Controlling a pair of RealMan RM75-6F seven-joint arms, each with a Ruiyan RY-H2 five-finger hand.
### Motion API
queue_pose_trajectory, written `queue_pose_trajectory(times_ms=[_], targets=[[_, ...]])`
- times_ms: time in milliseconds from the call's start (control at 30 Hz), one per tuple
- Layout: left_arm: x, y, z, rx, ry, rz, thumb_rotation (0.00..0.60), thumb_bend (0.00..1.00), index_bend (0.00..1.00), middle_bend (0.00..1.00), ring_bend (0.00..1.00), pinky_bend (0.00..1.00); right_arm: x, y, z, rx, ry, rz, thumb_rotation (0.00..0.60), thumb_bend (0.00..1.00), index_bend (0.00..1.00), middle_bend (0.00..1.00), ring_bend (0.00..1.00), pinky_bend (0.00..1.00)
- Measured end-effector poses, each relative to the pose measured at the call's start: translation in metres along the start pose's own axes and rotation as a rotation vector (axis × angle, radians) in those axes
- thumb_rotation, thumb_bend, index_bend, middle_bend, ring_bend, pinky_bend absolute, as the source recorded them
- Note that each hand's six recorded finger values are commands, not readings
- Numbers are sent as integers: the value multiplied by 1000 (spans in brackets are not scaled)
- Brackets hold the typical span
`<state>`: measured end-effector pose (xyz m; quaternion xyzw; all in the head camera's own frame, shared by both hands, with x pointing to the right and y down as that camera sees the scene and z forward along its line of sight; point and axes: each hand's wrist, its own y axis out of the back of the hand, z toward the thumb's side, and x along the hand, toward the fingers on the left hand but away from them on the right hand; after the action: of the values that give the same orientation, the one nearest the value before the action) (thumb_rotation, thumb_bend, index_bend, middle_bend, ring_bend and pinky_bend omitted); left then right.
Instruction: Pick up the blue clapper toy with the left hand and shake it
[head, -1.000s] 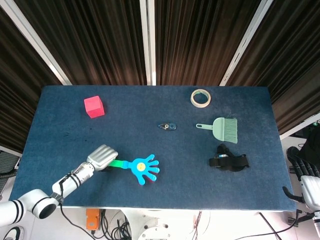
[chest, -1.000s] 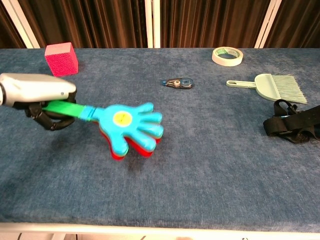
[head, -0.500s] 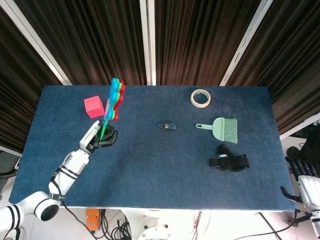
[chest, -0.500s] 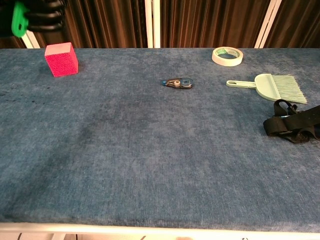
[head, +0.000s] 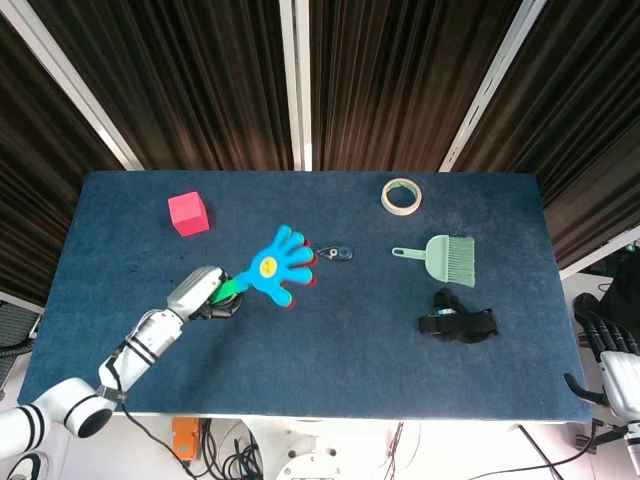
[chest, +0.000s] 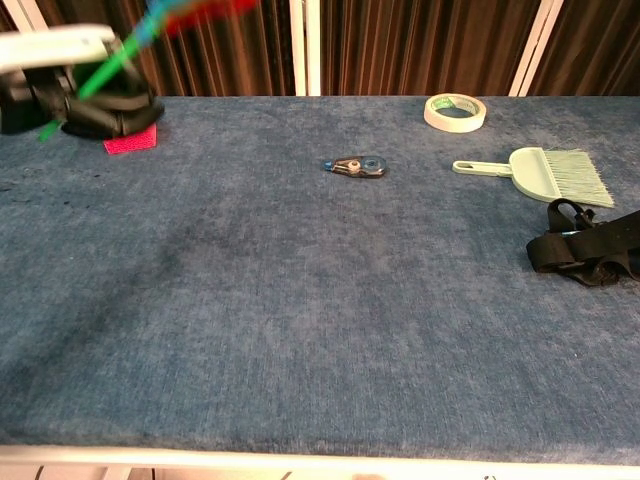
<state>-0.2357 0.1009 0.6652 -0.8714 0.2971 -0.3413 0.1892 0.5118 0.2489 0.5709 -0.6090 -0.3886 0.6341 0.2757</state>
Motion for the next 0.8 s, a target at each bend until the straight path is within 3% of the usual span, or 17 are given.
queue_pose_trajectory(times_ms=[100,200,333,433,567,700,800], targets=[[-1,-13,-15,331,32,-68,600,659,1000,1000,1000,1000,-1,0,-2,-1,-5,3,600,213,0,32,0,0],[-2,-24,-28,579,48,-137,600,659,1000,1000,1000,1000,-1,-1,-1,-3,-1,6,600,213,0,33,0,0],[-2,-32,-35,724,55,-190,600,660,1000,1000,1000,1000,-1,-2,1,-2,4,7,600,213,0,33,0,0],[0,-36,-35,693,72,-213,600,660,1000,1000,1000,1000,-2,-2,2,1,6,8,600,213,0,33,0,0],[6,-38,-26,515,92,-204,600,655,1000,1000,1000,1000,-1,-2,3,0,6,7,600,213,0,33,0,0],[15,-35,-9,294,85,-151,600,583,1000,1000,1000,1000,-1,-2,0,-1,0,10,600,213,0,33,0,0],[22,-31,3,212,55,-85,600,528,1000,1000,1000,1000,-2,-3,-1,-1,-1,12,600,214,0,33,0,0]])
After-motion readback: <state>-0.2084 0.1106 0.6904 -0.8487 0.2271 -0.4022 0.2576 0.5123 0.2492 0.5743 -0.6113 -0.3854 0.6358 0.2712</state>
